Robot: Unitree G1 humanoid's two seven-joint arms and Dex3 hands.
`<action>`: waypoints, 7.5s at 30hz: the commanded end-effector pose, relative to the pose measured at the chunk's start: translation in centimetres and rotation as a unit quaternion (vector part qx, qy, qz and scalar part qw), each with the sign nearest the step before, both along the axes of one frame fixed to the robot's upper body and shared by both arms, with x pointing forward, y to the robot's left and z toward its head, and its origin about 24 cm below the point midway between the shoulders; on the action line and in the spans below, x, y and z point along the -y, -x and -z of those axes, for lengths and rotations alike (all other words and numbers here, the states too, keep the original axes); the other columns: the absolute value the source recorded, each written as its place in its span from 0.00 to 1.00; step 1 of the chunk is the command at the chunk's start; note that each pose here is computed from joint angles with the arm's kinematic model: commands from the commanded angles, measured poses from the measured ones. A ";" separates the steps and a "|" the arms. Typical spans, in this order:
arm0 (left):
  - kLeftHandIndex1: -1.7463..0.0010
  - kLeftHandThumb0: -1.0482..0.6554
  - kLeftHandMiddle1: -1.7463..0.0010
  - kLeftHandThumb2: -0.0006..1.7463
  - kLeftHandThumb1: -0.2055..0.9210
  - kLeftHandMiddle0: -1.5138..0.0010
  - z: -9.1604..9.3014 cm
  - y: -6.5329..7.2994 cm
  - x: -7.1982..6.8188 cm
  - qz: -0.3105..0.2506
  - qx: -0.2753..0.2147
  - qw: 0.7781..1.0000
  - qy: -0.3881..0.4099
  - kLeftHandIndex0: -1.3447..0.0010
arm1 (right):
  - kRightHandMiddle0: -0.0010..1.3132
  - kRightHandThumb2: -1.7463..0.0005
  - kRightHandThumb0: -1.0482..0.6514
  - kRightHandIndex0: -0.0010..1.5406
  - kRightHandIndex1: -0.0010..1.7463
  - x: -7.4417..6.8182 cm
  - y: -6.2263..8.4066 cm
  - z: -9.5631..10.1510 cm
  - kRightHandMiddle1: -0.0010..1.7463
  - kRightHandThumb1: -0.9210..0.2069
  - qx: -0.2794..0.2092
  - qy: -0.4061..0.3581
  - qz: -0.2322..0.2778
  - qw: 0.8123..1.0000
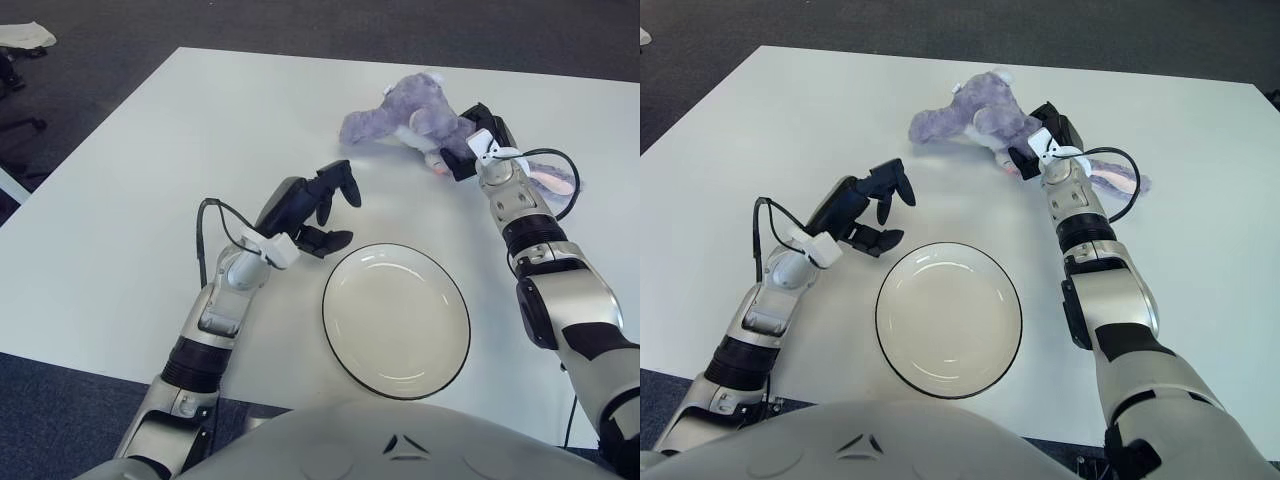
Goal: Put the doll into the plate.
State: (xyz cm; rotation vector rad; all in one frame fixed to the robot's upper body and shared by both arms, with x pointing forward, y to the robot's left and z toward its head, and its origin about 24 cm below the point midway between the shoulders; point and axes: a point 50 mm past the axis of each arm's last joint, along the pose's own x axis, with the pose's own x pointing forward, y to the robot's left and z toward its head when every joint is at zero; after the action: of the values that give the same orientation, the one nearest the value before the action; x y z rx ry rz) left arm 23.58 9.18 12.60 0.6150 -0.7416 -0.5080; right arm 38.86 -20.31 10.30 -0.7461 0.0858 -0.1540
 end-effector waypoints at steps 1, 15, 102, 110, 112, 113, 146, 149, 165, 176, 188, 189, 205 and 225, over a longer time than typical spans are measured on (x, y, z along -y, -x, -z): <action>0.00 0.35 0.00 0.69 0.55 0.30 -0.3 0.5 0.2 0.010 0.036 0.999 -0.016 0.60 | 0.46 0.08 0.62 0.58 0.90 -0.1 0.6 2.0 1.00 0.80 -0.054 -0.014 0.005 0.998; 0.01 0.61 0.00 0.77 0.44 0.57 -0.9 1.3 2.1 0.021 0.053 0.995 -0.084 0.71 | 0.46 0.08 0.62 0.58 0.91 -0.1 0.6 1.7 1.00 0.80 -0.063 -0.024 0.017 0.998; 0.33 0.25 0.46 0.60 0.72 1.00 5.6 1.2 6.5 -0.001 0.238 0.969 -0.062 1.00 | 0.48 0.05 0.62 0.57 0.95 0.6 0.7 1.3 1.00 0.82 -0.071 -0.062 0.031 0.995; 0.35 0.27 0.49 0.57 0.74 1.00 5.5 0.9 6.6 0.003 0.251 0.965 -0.076 1.00 | 0.48 0.05 0.62 0.57 0.95 0.6 0.7 1.4 1.00 0.83 -0.075 -0.057 0.036 0.995; 0.35 0.28 0.50 0.57 0.75 1.00 5.5 0.8 6.7 0.004 0.254 0.964 -0.081 1.00 | 0.48 0.05 0.62 0.57 0.95 0.5 0.7 1.4 1.00 0.83 -0.076 -0.058 0.038 0.995; 0.35 0.29 0.51 0.57 0.75 1.00 5.4 0.6 6.7 0.007 0.256 0.963 -0.085 1.00 | 0.48 0.05 0.62 0.57 0.95 0.5 0.7 1.4 1.00 0.83 -0.077 -0.060 0.039 0.995; 0.29 0.32 0.57 0.55 0.78 1.00 3.0 -1.6 7.5 0.035 0.327 0.930 -0.166 1.00 | 0.47 0.06 0.62 0.57 0.94 0.4 0.8 1.9 1.00 0.81 -0.077 -0.069 0.034 0.994; 0.28 0.32 0.55 0.54 0.77 1.00 2.9 -1.8 7.5 0.032 0.335 0.927 -0.167 1.00 | 0.47 0.06 0.62 0.57 0.94 0.4 0.8 1.9 1.00 0.82 -0.077 -0.070 0.033 0.994; 0.18 0.36 0.42 0.68 0.56 1.00 2.2 -3.1 7.9 0.023 0.364 0.914 -0.178 1.00 | 0.46 0.07 0.62 0.57 0.94 0.7 1.0 2.3 1.00 0.80 -0.073 -0.087 0.041 0.993; 0.22 0.33 0.45 0.65 0.59 1.00 1.7 -3.5 8.0 0.019 0.379 0.908 -0.179 1.00 | 0.46 0.07 0.62 0.56 0.94 0.9 1.0 2.5 1.00 0.80 -0.068 -0.092 0.044 0.992; 0.41 0.27 0.64 0.55 0.70 1.00 1.4 -4.1 7.9 0.011 0.385 0.900 -0.207 1.00 | 0.46 0.08 0.62 0.57 0.92 1.1 1.0 2.8 1.00 0.80 -0.060 -0.126 0.043 0.989; 0.44 0.27 0.66 0.55 0.71 1.00 1.4 -4.2 7.9 0.009 0.384 0.899 -0.209 1.00 | 0.46 0.08 0.62 0.57 0.92 1.1 1.0 2.9 1.00 0.80 -0.059 -0.129 0.042 0.989; 0.68 0.24 0.75 0.46 0.83 1.00 2.1 -5.3 8.1 -0.008 0.404 0.890 -0.212 1.00 | 0.46 0.07 0.62 0.57 0.92 1.3 1.1 2.9 1.00 0.80 -0.058 -0.128 0.027 0.990; 0.67 0.26 0.73 0.52 0.70 1.00 2.6 -6.4 8.2 -0.010 0.383 0.889 -0.249 1.00 | 0.45 0.07 0.62 0.55 0.95 1.4 1.1 3.0 1.00 0.79 -0.080 -0.113 0.037 0.990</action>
State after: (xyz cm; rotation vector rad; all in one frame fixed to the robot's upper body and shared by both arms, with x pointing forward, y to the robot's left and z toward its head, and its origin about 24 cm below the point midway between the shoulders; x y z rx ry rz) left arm 29.55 0.87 9.86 1.3089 -1.3751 -0.4273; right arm 38.73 -21.47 10.22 -0.5315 0.1498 -0.1690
